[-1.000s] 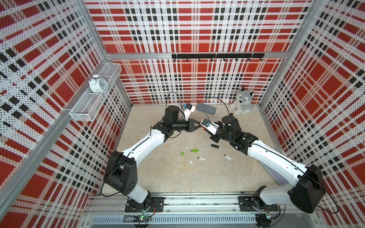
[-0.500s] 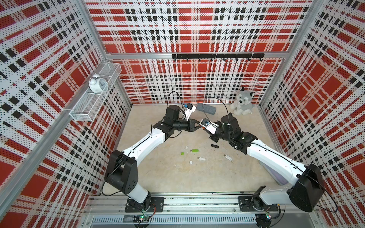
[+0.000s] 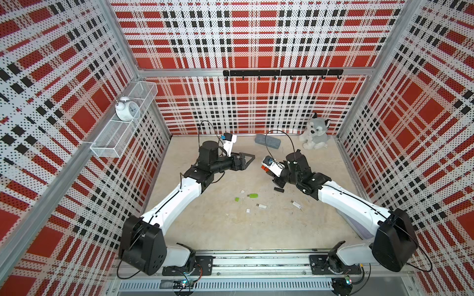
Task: Close the usb drive cover
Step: Close the cover of the USB drive, then place the USB drive at the center of the board.
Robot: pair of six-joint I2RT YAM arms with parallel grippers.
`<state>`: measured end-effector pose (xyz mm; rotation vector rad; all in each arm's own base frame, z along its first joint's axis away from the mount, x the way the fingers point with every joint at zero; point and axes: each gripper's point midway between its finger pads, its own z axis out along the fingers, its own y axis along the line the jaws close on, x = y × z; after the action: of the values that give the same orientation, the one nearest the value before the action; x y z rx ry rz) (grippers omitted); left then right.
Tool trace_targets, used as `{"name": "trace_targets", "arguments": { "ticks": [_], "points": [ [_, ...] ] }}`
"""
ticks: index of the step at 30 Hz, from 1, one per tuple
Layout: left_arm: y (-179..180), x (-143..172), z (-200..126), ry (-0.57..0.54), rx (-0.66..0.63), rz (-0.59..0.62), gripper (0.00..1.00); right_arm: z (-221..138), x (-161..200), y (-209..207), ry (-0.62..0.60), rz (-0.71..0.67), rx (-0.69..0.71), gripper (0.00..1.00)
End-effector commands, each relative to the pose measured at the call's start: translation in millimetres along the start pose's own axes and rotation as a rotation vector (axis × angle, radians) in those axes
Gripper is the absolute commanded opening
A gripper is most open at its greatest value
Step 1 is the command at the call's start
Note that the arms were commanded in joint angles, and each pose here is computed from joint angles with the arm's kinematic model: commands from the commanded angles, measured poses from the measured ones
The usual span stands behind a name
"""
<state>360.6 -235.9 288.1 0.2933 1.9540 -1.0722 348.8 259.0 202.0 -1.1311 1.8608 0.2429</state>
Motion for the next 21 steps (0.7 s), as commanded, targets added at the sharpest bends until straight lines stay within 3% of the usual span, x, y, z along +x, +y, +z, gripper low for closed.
{"name": "trace_targets", "arguments": {
  "ticks": [1,9,21],
  "points": [
    [18.7,-31.3,-31.1,-0.210,-0.158,0.056,0.98,26.2,32.7,6.4,0.126,0.159,-0.094,0.08],
    [32.1,-43.5,-90.3,-0.459,-0.328,0.125,0.98,81.7,78.0,24.2,0.337,0.291,-0.223,0.09],
    [46.3,-37.7,-97.4,-0.475,-0.358,0.104,0.98,110.7,119.1,22.4,0.514,0.300,-0.197,0.13]
  ]
}}
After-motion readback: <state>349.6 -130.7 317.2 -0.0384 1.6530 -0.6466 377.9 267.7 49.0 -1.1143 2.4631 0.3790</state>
